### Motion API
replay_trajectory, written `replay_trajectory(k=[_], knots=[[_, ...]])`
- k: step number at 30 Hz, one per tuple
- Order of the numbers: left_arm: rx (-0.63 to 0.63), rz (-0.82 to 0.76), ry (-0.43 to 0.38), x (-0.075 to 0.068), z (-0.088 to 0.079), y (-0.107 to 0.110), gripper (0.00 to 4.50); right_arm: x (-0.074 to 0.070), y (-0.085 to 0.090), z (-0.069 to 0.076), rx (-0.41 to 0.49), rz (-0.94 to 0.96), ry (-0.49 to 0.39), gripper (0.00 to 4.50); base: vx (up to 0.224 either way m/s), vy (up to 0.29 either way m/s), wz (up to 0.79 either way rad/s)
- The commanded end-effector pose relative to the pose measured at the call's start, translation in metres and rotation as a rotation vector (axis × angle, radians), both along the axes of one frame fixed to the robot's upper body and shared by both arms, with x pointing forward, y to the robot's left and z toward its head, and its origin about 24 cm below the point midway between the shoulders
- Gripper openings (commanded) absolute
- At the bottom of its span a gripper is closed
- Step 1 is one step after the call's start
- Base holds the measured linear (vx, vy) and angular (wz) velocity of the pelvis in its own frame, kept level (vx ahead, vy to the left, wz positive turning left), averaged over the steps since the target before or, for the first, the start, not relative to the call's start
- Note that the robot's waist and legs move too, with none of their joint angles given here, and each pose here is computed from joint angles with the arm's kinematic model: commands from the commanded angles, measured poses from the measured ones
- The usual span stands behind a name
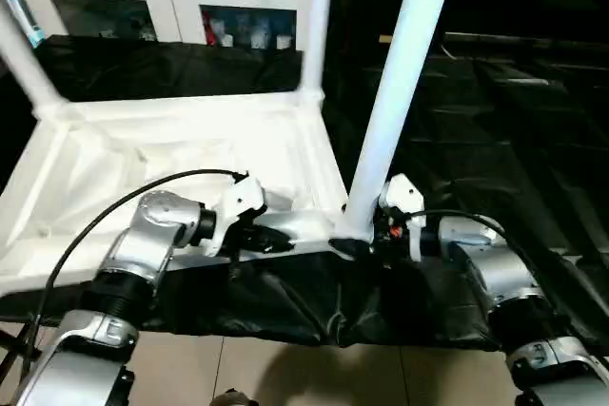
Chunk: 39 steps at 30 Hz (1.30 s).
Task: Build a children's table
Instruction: Rotate leg to tighten
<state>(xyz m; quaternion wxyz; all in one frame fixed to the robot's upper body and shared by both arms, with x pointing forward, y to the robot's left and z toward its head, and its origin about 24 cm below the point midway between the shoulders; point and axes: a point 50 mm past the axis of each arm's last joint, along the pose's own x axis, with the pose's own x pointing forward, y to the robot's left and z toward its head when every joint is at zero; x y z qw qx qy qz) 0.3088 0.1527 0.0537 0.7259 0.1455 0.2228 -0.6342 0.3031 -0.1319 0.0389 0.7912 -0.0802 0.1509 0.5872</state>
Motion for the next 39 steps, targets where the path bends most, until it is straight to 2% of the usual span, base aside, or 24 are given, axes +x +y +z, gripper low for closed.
replay_trajectory(k=[1, 2, 3, 7, 8, 14, 17, 18, 20, 23, 27, 31, 33, 34, 36, 37, 39], knots=[[-0.058, -0.095, -0.038, -0.001, 0.009, -0.027, 0.0, -0.017, 0.038, 0.0, 0.022, 0.264, 0.035, 3.38, 0.0, 0.0, 0.0], [-0.056, -0.1, -0.032, -0.001, 0.009, -0.025, 0.0, -0.018, 0.036, 0.0, 0.019, 0.282, 0.045, 3.38, 0.0, 0.0, 0.0], [-0.055, -0.101, -0.027, -0.001, 0.01, -0.023, 0.0, -0.019, 0.036, 0.001, 0.019, 0.295, 0.053, 3.12, 0.0, 0.0, 0.0], [-0.057, -0.105, -0.018, -0.002, 0.011, -0.021, 0.0, -0.022, 0.036, 0.001, 0.023, 0.324, 0.071, 2.95, 0.0, 0.0, 0.0], [-0.06, -0.104, -0.019, -0.002, 0.011, -0.021, 0.0, -0.024, 0.038, -0.001, 0.025, 0.337, 0.08, 2.77, 0.0, 0.0, 0.0], [-0.069, -0.08, -0.034, -0.001, 0.01, -0.023, 0.0, -0.026, 0.04, -0.002, 0.037, 0.328, 0.088, 2.69, 0.0, 0.0, 0.0], [-0.063, 0.025, -0.083, 0.007, 0.007, -0.031, 0.0, -0.018, 0.045, -0.009, 0.065, 0.165, 0.066, 2.67, 0.0, 0.0, 0.0], [-0.063, 0.025, -0.083, 0.007, 0.007, -0.031, 0.0, -0.018, 0.045, -0.009, 0.065, 0.165, 0.066, 2.67, 0.0, 0.0, 0.0], [-0.067, 0.092, -0.113, 0.013, 0.007, -0.039, 0.0, -0.008, 0.05, -0.017, 0.036, -0.003, 0.044, 2.67, 0.0, 0.0, 0.0], [-0.071, 0.119, -0.124, 0.015, 0.007, -0.044, 0.0, -0.004, 0.053, -0.021, 0.015, -0.088, 0.039, 2.67, 0.0, 0.0, 0.0], [-0.074, 0.207, -0.168, 0.021, 0.007, -0.074, 0.0, 0.012, 0.073, -0.028, 0.001, -0.399, 0.047, 2.66, 0.0, 0.0, 0.0], [-0.078, 0.241, -0.179, 0.022, 0.007, -0.083, 0.0, 0.015, 0.083, -0.026, 0.013, -0.449, 0.04, 2.66, 0.0, 0.0, 0.0], [-0.083, 0.25, -0.182, 0.022, 0.008, -0.086, 0.0, 0.015, 0.088, -0.024, 0.031, -0.442, 0.032, 3.22, 0.0, 0.0, 0.0], [-0.089, 0.254, -0.182, 0.022, 0.008, -0.088, 0.0, 0.015, 0.09, -0.022, 0.044, -0.435, 0.025, 3.36, 0.0, 0.0, 0.0], [-0.101, 0.235, -0.18, 0.021, 0.008, -0.087, 0.0, 0.015, 0.089, -0.019, 0.077, -0.419, 0.021, 3.36, 0.0, 0.0, 0.0], [-0.106, 0.221, -0.177, 0.02, 0.008, -0.085, 0.0, 0.015, 0.088, -0.017, 0.081, -0.405, 0.017, 3.71, 0.0, 0.0, 0.0], [-0.118, 0.179, -0.17, 0.018, 0.009, -0.082, 0.0, 0.016, 0.083, -0.015, 0.09, -0.372, 0.0, 3.81, 0.0, 0.0, 0.0]])
